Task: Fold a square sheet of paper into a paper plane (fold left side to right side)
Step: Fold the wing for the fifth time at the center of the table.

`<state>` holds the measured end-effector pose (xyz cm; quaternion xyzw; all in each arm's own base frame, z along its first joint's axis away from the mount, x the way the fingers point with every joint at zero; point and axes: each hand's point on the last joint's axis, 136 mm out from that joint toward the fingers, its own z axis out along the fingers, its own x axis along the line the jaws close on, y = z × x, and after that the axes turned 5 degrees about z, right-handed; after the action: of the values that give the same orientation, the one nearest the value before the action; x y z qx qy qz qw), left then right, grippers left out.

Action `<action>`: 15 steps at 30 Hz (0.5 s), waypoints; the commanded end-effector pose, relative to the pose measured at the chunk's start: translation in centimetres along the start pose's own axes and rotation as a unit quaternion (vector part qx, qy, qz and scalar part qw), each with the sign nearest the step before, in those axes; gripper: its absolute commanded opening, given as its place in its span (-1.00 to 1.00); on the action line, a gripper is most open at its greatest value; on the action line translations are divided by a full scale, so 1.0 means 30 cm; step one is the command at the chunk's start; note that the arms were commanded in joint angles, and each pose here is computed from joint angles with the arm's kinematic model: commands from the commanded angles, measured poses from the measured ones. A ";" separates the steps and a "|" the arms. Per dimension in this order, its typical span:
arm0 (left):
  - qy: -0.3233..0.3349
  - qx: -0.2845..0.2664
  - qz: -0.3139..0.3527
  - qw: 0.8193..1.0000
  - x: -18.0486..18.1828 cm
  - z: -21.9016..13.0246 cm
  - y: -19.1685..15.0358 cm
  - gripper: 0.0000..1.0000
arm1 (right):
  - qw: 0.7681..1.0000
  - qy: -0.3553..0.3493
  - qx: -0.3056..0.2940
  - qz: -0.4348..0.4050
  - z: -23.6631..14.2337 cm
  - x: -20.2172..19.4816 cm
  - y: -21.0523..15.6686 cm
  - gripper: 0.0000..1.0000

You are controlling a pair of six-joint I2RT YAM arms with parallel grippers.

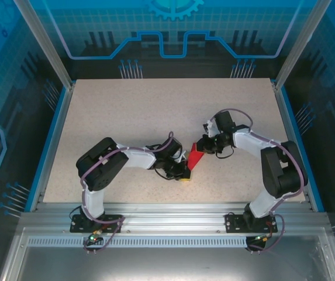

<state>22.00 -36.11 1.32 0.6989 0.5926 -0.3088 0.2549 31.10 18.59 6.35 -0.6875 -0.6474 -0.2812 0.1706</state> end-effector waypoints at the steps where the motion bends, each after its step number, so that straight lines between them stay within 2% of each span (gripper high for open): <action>1: 0.037 0.007 -0.047 0.998 0.107 0.010 -0.031 -0.88 | 0.999 0.009 0.029 -0.017 -0.018 0.016 -0.068 -0.75; 7: 0.034 0.004 -0.048 0.998 0.104 0.006 -0.026 -0.89 | 0.998 0.015 0.058 -0.025 0.035 0.046 -0.154 -0.77; 9: 0.033 0.003 -0.047 0.998 0.100 0.004 -0.025 -0.89 | 0.998 0.009 0.064 -0.013 0.068 0.016 -0.170 -0.77; 15: 0.025 0.002 -0.042 0.999 0.079 -0.005 -0.020 -0.88 | 0.998 -0.013 0.060 -0.009 0.119 -0.008 -0.112 -0.79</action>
<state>22.07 -36.13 1.44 0.6917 0.5942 -0.3171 0.2605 27.32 20.46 3.20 -0.6713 -0.6718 -0.2338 0.2080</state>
